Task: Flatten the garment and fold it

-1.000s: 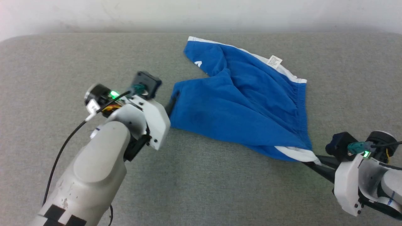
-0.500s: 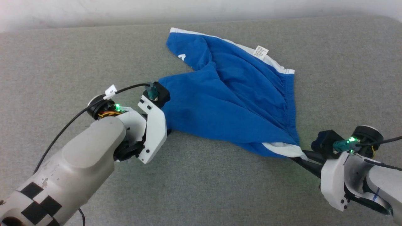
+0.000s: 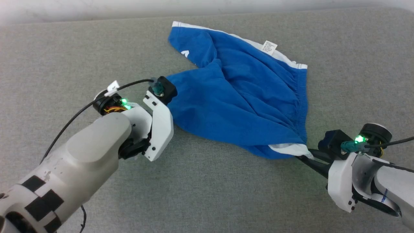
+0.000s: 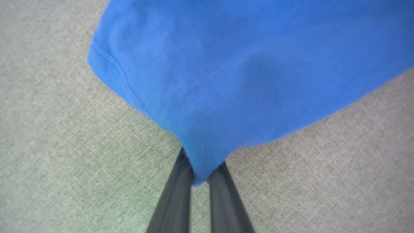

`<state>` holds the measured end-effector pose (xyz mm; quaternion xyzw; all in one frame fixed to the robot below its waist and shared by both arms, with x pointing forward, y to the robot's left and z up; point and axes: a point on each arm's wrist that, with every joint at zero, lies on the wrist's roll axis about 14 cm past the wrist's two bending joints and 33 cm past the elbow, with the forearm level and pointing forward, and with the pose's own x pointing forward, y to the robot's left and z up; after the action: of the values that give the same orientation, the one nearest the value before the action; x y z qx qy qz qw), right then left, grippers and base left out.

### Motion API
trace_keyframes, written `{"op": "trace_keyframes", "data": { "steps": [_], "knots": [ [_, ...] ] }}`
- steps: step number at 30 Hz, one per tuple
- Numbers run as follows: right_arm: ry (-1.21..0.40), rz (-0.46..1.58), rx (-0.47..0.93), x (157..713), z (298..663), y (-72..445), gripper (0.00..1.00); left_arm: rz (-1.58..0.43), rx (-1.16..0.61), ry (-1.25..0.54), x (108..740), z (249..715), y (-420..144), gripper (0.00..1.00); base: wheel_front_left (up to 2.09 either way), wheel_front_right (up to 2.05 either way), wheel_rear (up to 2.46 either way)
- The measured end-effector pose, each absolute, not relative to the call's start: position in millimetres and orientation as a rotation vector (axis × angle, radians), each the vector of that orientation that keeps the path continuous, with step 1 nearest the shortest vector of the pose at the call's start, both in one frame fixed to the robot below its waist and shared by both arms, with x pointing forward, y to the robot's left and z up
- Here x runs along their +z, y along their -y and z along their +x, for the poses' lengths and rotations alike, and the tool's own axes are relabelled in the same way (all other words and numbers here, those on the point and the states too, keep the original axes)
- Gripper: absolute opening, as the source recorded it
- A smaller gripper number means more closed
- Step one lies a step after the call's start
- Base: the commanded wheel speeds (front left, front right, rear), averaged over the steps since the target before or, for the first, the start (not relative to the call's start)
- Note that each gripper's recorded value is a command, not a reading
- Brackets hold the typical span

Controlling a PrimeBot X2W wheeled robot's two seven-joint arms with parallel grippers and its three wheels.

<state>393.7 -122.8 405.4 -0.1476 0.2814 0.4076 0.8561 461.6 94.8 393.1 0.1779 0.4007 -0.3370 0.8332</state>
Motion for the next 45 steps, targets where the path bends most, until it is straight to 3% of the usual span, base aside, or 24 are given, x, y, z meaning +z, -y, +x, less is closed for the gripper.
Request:
{"op": "trace_keyframes", "data": {
  "steps": [11,23,36,45],
  "knots": [
    [-0.318,-0.315,0.828,471.7,421.8,114.1,0.0,0.178,-0.644,-0.504,486.6,475.5,-121.4,0.0,0.0,0.0,0.0],
    [0.162,-0.37,0.722,630.6,503.9,97.7,0.0,0.156,-0.51,-0.081,631.8,520.2,-123.9,0.0,0.0,0.0,0.0],
    [0.383,-0.482,0.568,733.2,606.4,103.0,0.0,0.134,-0.362,0.228,728.4,614.5,-127.0,0.0,0.0,0.0,0.0],
    [0.43,-0.507,0.491,732.5,667.6,115.0,0.0,0.069,-0.3,0.313,724.6,665.3,-142.0,0.0,0.0,0.0,0.0]
  ]
}}
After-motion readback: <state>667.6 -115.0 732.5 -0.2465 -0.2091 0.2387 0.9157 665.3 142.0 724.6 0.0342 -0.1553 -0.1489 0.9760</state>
